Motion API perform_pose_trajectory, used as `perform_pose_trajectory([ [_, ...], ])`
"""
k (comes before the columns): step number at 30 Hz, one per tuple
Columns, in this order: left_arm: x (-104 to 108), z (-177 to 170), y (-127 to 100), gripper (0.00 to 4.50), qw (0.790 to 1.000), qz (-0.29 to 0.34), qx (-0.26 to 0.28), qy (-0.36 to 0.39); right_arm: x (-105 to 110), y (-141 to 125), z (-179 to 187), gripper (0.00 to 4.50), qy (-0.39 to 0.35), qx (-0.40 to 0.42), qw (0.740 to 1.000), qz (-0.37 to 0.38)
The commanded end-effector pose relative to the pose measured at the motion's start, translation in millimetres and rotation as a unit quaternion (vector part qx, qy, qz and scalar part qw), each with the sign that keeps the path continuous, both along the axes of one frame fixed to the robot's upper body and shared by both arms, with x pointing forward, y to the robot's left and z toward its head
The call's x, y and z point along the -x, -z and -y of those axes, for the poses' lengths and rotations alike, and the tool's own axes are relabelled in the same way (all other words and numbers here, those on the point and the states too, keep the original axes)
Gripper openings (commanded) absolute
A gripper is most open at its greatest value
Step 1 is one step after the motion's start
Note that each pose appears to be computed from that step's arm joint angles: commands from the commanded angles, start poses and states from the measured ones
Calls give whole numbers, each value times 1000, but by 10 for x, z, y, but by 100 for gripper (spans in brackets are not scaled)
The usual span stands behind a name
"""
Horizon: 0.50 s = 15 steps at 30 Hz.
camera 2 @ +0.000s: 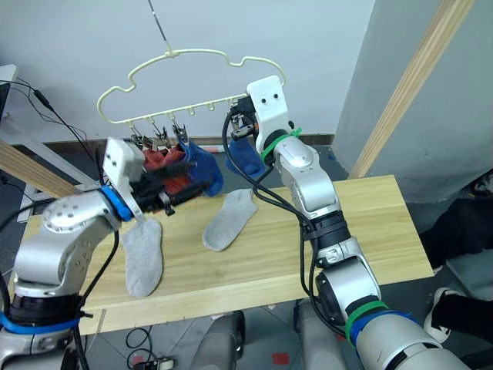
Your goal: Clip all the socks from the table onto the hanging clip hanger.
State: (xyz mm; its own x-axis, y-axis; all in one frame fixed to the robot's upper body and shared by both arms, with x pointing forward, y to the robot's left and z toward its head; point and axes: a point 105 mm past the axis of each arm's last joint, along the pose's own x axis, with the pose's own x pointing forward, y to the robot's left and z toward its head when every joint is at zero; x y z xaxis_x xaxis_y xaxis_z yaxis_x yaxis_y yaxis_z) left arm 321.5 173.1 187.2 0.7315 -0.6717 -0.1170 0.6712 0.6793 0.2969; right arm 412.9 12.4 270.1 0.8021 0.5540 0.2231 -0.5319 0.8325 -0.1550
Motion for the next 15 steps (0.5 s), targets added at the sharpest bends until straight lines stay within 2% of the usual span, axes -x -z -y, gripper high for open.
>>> perform_pose_trajectory([
  [1, 0, 46, 292, 371, 1000, -4, -27, -14, 56, -211, -51, 14, -13, -14, 999, 27],
  [3, -65, 56, 557, 416, 998, -22, -39, -34, 54, -223, -53, 14, -14, -14, 999, 27],
  [7, -262, 146, 1001, 418, 995, -50, -60, -59, 66, -230, -65, 14, -17, -12, 999, 28],
  [10, -424, 244, 1109, 418, 995, -45, -56, -62, 74, -227, -63, 14, -17, -10, 999, 27],
  [15, -627, 307, 1150, 418, 995, -34, -47, -75, 89, -226, -79, 14, -18, -10, 999, 27],
])
